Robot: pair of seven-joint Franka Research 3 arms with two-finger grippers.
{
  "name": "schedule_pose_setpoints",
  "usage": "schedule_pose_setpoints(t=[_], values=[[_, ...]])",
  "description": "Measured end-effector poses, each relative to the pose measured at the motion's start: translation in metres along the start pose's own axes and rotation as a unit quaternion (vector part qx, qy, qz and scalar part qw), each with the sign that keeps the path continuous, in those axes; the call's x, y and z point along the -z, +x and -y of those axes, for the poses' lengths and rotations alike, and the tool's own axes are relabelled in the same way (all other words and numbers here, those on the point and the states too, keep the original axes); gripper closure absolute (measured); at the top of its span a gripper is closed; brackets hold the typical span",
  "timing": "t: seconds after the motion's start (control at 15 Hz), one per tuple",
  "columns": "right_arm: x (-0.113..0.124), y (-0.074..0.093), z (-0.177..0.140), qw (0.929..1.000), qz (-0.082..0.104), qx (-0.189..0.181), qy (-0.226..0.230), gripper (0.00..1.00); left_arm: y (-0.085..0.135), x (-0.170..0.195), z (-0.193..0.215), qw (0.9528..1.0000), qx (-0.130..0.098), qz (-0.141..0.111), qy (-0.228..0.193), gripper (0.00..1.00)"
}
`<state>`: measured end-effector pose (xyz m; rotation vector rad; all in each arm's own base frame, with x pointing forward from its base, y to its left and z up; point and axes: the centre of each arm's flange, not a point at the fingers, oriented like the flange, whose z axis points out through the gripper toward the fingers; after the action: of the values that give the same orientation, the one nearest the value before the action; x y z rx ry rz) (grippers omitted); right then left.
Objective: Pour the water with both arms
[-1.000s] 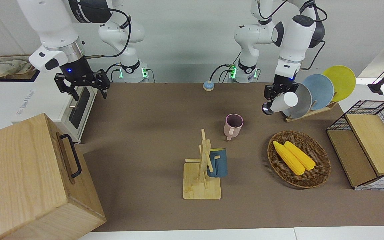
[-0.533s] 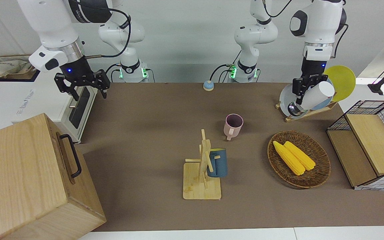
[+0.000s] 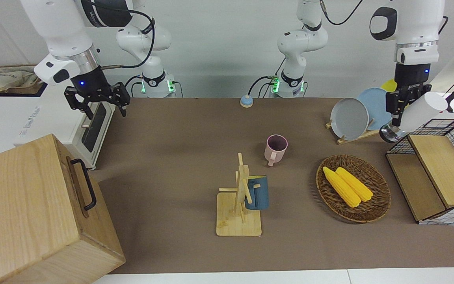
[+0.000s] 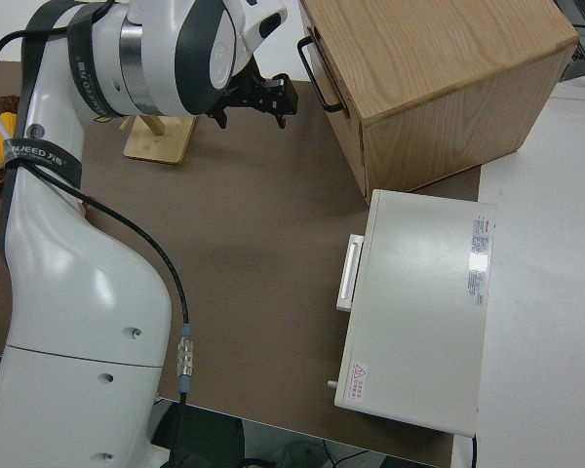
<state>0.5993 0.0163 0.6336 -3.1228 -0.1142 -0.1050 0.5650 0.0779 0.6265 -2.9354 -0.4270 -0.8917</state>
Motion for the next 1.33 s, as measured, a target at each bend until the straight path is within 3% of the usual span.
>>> schedule_pose_setpoints(t=[0.27, 0.53, 0.93, 1.33], values=[[0.000, 0.000, 0.000, 1.0000, 0.000, 0.000, 0.000, 0.00, 0.036, -0.010, 0.046, 0.9992, -0.031, -0.015, 0.018, 0.37], [0.000, 0.000, 0.000, 1.0000, 0.000, 0.000, 0.000, 0.00, 0.048, -0.027, 0.103, 0.9983, -0.057, -0.012, -0.002, 0.37], [0.000, 0.000, 0.000, 1.0000, 0.000, 0.000, 0.000, 0.00, 0.041, -0.053, 0.193, 0.9946, -0.090, -0.021, -0.048, 0.37], [0.000, 0.000, 0.000, 1.0000, 0.000, 0.000, 0.000, 0.00, 0.031, -0.084, 0.248, 0.9898, -0.119, -0.055, -0.056, 0.37]])
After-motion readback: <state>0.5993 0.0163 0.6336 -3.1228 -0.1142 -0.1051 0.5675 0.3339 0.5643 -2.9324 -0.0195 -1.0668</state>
